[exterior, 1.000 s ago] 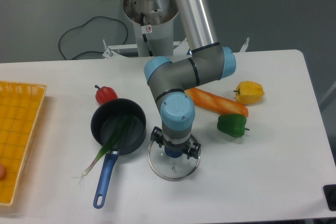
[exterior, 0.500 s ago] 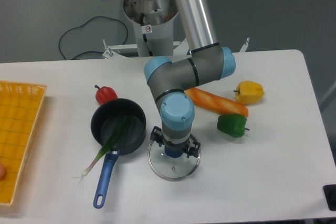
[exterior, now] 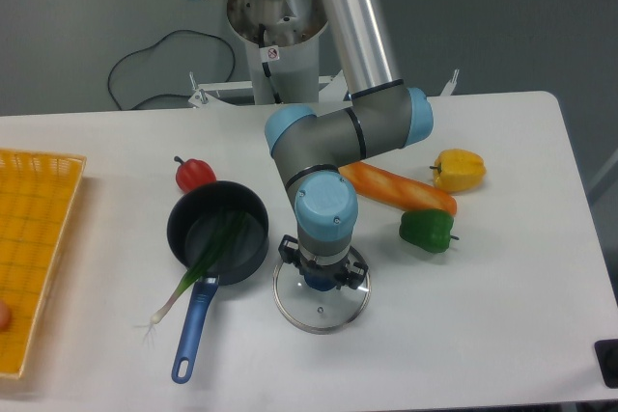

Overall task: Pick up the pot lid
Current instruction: 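Lower the gripper onto the blue knob and close it, then lift the glass lid by its knob up off the table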

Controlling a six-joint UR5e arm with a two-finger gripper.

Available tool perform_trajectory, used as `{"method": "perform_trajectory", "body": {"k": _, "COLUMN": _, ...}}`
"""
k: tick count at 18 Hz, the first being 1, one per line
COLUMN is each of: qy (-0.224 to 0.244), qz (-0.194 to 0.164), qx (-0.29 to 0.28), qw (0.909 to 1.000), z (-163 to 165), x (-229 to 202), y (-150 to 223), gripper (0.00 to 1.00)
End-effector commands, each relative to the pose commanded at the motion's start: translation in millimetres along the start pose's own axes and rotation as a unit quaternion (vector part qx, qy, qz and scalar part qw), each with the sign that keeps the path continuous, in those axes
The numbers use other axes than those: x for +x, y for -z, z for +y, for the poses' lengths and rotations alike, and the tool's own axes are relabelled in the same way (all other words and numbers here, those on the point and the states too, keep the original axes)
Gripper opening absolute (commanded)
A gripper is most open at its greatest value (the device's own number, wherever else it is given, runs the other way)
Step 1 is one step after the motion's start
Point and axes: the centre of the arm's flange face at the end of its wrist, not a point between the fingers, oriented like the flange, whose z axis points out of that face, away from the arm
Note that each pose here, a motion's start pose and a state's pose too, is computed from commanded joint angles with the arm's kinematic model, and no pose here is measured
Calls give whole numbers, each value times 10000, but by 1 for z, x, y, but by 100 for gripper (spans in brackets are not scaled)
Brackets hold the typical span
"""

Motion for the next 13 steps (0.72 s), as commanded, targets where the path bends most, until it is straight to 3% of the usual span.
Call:
{"method": "perform_trajectory", "body": {"k": 9, "qy": -49, "qz": -207, "qx": 215, "qw": 9995, "z": -6, "x": -10, "y": 35, "gripper": 41}}
{"method": "perform_trajectory", "body": {"k": 13, "qy": -429, "qz": -120, "qx": 89, "qw": 9990, "z": 5, "x": -10, "y": 51, "gripper": 41}}
